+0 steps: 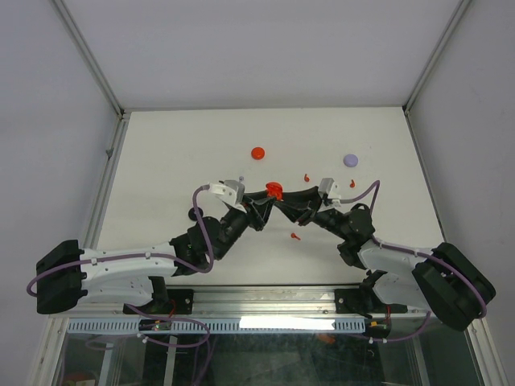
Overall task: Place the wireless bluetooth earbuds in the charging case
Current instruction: Place the earbud in the charging case.
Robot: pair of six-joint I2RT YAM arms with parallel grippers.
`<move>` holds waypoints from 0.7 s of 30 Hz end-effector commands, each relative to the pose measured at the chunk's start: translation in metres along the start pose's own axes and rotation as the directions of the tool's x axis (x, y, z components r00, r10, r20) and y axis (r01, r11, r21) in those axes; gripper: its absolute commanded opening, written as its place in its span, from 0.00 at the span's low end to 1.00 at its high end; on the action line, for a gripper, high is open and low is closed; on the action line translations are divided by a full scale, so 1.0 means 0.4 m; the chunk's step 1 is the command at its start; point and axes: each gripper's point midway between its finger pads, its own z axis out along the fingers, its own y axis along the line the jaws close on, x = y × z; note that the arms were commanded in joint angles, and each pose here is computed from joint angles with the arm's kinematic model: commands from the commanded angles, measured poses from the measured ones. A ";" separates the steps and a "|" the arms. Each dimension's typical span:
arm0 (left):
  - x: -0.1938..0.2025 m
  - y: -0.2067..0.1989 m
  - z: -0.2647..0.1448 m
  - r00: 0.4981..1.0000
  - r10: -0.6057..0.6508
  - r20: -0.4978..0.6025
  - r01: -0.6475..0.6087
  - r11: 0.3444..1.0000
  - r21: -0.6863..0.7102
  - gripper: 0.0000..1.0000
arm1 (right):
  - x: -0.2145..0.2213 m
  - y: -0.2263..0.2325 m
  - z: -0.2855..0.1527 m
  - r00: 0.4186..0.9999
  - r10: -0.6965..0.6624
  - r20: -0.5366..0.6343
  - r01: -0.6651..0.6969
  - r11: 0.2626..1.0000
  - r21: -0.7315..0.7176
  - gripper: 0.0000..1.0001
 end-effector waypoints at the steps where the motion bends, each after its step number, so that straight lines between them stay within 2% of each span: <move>1: -0.004 -0.017 0.002 0.998 -0.050 -0.039 0.050 0.999 -0.014 0.33 | -0.093 -0.006 0.016 0.990 -0.072 0.122 0.072 0.997 0.009 0.00; 4: -0.012 -0.013 0.002 0.995 -0.081 -0.060 0.078 0.996 -0.049 0.40 | -0.092 -0.008 0.013 0.990 -0.074 0.122 0.073 0.997 0.015 0.00; 12: -0.055 -0.002 -0.012 0.975 -0.195 -0.109 0.177 0.972 -0.156 0.65 | -0.094 -0.021 0.007 0.989 -0.097 0.112 0.093 0.995 0.042 0.00; 15: -0.065 0.002 -0.017 0.969 -0.217 -0.121 0.193 0.964 -0.186 0.71 | -0.093 -0.026 0.006 0.989 -0.100 0.108 0.095 0.994 0.048 0.00; 21: -0.079 -0.003 -0.005 0.963 -0.228 -0.143 0.192 0.955 -0.227 0.76 | -0.094 -0.027 0.005 0.989 -0.100 0.105 0.095 0.994 0.050 0.00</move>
